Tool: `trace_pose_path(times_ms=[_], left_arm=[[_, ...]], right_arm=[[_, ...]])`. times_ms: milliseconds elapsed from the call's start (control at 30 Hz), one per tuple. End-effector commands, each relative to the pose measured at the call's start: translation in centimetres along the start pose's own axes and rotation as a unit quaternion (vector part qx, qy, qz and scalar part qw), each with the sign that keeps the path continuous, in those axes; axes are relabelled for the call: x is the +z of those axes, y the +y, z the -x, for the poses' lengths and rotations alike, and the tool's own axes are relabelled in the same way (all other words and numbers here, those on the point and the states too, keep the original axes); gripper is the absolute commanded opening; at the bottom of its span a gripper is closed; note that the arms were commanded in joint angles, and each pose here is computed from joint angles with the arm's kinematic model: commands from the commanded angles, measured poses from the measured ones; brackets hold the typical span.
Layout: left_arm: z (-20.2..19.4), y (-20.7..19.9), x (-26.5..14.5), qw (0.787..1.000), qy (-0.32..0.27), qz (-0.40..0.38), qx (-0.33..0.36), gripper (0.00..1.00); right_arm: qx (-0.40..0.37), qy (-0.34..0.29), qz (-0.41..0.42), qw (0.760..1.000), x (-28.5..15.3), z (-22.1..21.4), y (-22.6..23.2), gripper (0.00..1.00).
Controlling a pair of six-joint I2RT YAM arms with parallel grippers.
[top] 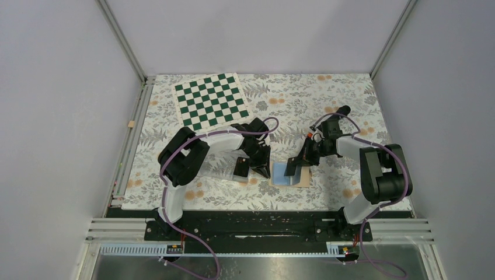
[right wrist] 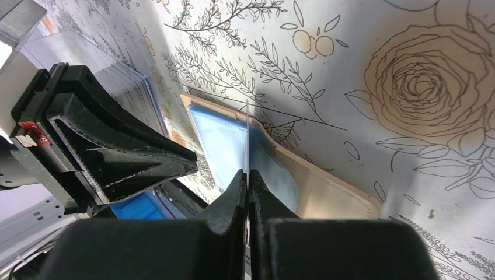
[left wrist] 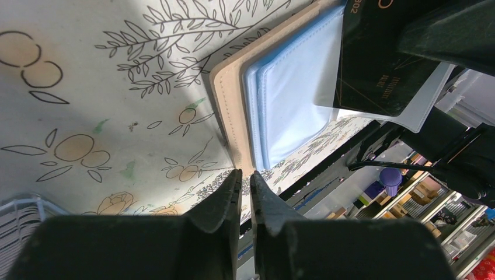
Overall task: Put the credit cards into the card holder
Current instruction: Insert the credit card into the card holder.
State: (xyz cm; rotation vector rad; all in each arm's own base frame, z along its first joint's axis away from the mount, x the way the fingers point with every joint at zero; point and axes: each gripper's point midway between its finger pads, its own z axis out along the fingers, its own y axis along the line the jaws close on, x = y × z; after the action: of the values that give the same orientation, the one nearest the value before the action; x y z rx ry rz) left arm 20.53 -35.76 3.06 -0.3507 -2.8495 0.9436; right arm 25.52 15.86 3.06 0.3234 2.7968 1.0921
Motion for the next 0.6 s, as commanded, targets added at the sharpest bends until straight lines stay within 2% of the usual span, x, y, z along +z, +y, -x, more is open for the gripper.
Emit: trace_pose_path(times_ms=[0, 333, 567], left_arm=[[-0.1, 0.2, 0.5, 1.0, 0.009, 0.005, 0.005, 0.09], [-0.2, 0.4, 0.8, 1.0, 0.014, 0.006, 0.002, 0.0], [-0.1, 0.7, 1.1, 1.0, 0.017, 0.011, -0.001, 0.0]], right_arm=[[0.014, 0.011, 0.018, 1.0, 0.4, -0.4, 0.1, 0.0], [0.032, 0.033, 0.027, 0.999, 0.3, -1.9, 0.1, 0.0], [0.031, 0.051, 0.027, 0.998, 0.0, -2.9, 0.0, 0.0]])
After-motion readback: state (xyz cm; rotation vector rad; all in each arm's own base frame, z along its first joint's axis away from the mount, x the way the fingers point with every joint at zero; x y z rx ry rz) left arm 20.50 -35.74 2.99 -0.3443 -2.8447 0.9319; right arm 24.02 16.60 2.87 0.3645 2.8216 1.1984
